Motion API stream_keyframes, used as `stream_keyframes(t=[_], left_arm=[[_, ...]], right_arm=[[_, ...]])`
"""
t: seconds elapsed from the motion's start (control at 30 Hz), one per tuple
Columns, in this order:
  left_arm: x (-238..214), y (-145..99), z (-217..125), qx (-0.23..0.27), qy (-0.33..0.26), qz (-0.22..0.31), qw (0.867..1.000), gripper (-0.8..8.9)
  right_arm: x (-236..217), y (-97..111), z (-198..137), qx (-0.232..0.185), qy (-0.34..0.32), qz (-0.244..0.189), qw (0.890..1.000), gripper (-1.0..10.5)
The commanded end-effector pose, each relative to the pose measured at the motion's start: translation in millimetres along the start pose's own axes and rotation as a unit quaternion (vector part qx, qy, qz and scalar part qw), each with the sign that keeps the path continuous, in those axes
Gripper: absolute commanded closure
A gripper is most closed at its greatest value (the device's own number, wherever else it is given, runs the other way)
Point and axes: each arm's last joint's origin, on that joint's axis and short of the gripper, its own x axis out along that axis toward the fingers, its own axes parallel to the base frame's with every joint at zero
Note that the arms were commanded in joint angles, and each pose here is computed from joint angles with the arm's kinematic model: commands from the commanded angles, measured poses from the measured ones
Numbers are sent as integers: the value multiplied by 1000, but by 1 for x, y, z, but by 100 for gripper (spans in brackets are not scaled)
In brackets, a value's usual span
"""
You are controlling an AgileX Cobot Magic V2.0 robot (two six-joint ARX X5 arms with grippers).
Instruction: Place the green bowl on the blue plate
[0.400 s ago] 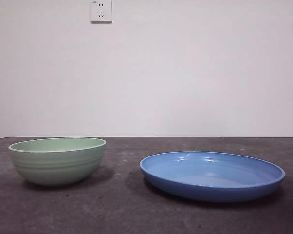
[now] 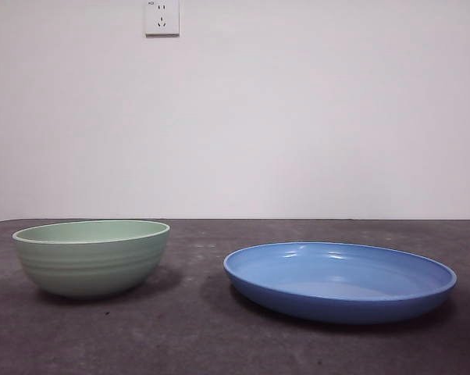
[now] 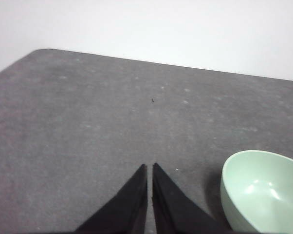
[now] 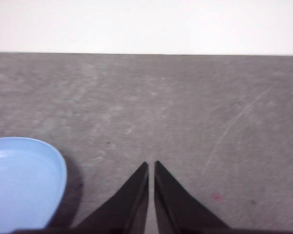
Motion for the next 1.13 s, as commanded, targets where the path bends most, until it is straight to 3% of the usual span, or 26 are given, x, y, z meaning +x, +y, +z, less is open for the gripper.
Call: stream_keyframes(t=[0.03, 0.33, 0.6, 0.7, 0.83, 1.0, 1.13], left_arm=[[-3, -3, 11, -40, -15, -10, 999, 797], [-16, -16, 77, -61, -59, -38, 996, 797], [-16, -32, 154, -55, -41, -116, 991, 796], [-13, -38, 177, -56, -19, -134, 989, 797], [-6, -45, 202, -58, 18, -181, 982, 797], [2, -59, 217, -55, 54, -220, 972, 796], [6, -75, 220, -33, 87, -272, 958, 797]], right_arm=[[-6, 2, 18, 63, -28, 6, 998, 935], [-30, 11, 93, 123, -86, 24, 988, 935], [-36, 20, 158, 139, -6, 76, 987, 935], [-34, 23, 180, 139, 12, 102, 985, 935], [-29, 29, 206, 135, 39, 170, 975, 935], [-23, 33, 221, 118, 91, 218, 965, 935], [-18, 43, 227, 85, 119, 252, 957, 935]])
